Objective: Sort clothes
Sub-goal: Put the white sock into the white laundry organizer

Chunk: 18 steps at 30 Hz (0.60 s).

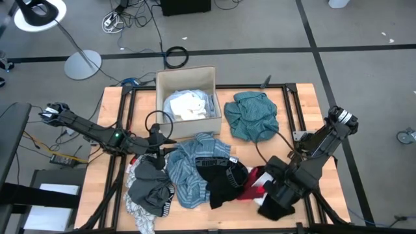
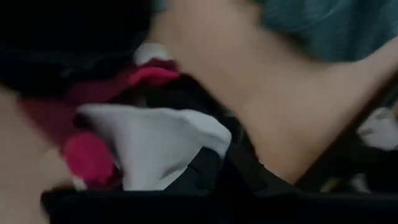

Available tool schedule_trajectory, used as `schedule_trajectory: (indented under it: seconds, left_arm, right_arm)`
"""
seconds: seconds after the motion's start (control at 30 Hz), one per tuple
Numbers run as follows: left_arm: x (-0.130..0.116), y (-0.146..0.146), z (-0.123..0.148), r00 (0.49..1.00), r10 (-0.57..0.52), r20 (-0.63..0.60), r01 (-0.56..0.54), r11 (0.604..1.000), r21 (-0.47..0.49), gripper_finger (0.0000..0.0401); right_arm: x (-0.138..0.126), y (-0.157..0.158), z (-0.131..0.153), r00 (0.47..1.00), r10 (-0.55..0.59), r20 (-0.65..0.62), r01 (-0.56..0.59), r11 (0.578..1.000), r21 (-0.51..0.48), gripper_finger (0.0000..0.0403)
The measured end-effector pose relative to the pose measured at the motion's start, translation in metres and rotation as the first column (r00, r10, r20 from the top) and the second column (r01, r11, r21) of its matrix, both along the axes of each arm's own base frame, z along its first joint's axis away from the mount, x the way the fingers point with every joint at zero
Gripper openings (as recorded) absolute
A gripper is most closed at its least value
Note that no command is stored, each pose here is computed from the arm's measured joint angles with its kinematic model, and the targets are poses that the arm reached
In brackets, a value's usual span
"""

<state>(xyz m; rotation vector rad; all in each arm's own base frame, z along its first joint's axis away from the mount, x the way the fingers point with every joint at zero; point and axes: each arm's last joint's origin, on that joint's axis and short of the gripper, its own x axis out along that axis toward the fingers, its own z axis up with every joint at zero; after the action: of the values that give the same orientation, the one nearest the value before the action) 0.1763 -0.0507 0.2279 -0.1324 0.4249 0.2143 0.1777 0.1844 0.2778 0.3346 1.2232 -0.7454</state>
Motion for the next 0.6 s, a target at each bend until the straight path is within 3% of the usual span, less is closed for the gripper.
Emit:
schedule_trajectory:
  seconds: [0.13,0.27,0.47,0.6]
  left_arm:
    - [0.000,0.000,0.000,1.000,0.000,0.000,0.000,1.000,0.000,0.0135]
    - [0.000,0.000,0.000,1.000,0.000,0.000,0.000,1.000,0.000,0.0135]
    - [0.000,0.000,0.000,1.000,0.000,0.000,0.000,1.000,0.000,0.0135]
    - [0.000,0.000,0.000,1.000,0.000,0.000,0.000,1.000,0.000,0.0135]
  right_arm:
    - [0.000,-0.005,-0.007,0.999,0.007,0.034,-0.004,0.997,-0.076,0.0019]
    - [0.006,-0.006,-0.011,0.999,0.010,0.045,-0.008,0.998,-0.060,0.0042]
    - [0.020,-0.005,-0.019,0.991,0.102,0.083,-0.102,0.995,-0.006,0.0078]
    - [0.028,-0.009,-0.023,0.985,0.150,0.084,-0.149,0.989,-0.012,0.0073]
